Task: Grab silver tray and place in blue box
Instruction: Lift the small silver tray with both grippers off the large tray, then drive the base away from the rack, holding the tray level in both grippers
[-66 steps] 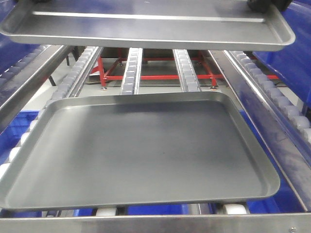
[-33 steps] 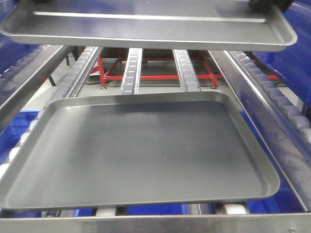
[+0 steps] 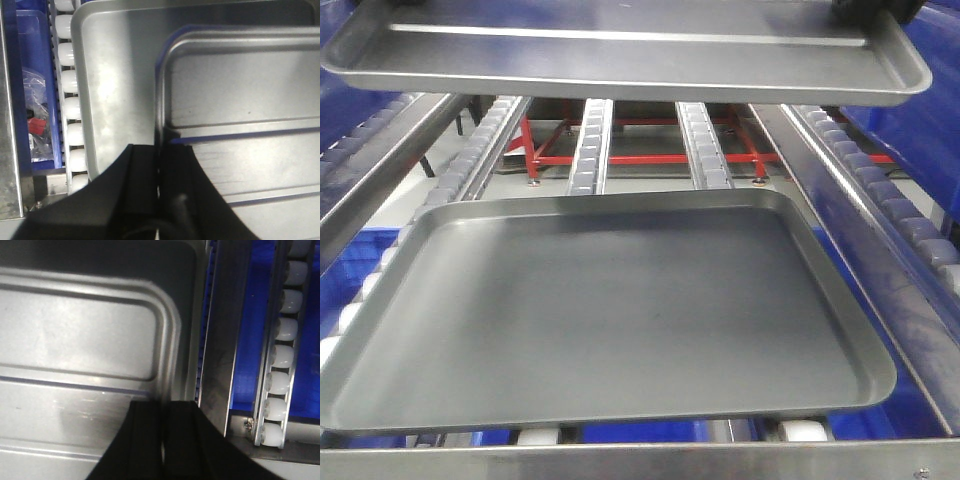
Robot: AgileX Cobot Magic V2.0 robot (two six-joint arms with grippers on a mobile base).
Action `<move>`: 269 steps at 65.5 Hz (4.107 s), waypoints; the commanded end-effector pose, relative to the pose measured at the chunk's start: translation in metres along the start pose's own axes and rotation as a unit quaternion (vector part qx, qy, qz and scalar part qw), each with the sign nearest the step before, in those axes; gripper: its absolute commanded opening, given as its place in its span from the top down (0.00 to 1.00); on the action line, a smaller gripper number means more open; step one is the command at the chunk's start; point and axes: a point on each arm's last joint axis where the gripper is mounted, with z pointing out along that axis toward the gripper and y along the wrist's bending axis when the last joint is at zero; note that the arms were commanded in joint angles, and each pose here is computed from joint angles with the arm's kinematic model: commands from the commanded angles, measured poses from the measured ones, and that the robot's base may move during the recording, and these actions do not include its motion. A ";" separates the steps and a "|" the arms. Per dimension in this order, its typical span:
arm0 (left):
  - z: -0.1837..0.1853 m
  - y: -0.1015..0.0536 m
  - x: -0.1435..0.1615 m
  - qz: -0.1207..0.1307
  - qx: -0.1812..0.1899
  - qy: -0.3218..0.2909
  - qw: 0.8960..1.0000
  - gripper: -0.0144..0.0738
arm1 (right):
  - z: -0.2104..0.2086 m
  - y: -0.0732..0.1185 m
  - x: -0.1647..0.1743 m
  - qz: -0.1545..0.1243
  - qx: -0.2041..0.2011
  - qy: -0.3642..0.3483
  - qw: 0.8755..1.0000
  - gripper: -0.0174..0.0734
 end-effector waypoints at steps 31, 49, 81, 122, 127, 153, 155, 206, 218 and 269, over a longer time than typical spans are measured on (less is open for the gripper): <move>-0.014 0.007 -0.006 0.004 -0.024 -0.026 0.999 0.95 | -0.020 -0.011 -0.007 -0.016 0.022 -0.045 0.999 0.74; -0.012 0.006 -0.006 0.005 -0.025 -0.025 0.999 0.95 | -0.020 -0.011 -0.007 -0.016 0.022 -0.045 0.999 0.74; -0.012 0.006 -0.006 0.005 -0.025 -0.025 0.999 0.95 | -0.020 -0.011 -0.007 -0.016 0.022 -0.045 0.999 0.74; -0.012 0.006 -0.006 0.005 -0.025 -0.025 0.999 0.95 | -0.020 -0.011 -0.007 -0.016 0.022 -0.045 0.999 0.74; -0.012 0.006 -0.006 0.005 -0.025 -0.025 0.999 0.95 | -0.020 -0.011 -0.007 -0.016 0.022 -0.045 0.999 0.74; -0.012 0.006 -0.006 0.005 -0.025 -0.025 0.999 0.95 | -0.020 -0.011 -0.007 -0.016 0.022 -0.045 0.999 0.74; -0.012 0.006 -0.006 0.005 -0.025 -0.025 0.999 0.95 | -0.020 -0.011 -0.007 -0.016 0.022 -0.045 0.999 0.74; -0.012 0.006 -0.006 0.004 -0.024 -0.024 0.999 0.95 | -0.020 -0.011 -0.007 -0.016 0.022 -0.045 0.999 0.74; -0.012 0.006 -0.006 0.004 -0.024 -0.024 0.999 0.95 | -0.020 -0.011 -0.007 -0.016 0.022 -0.045 0.999 0.74; -0.012 0.006 -0.006 0.004 -0.024 -0.024 0.999 0.95 | -0.020 -0.011 -0.007 -0.016 0.022 -0.045 0.999 0.74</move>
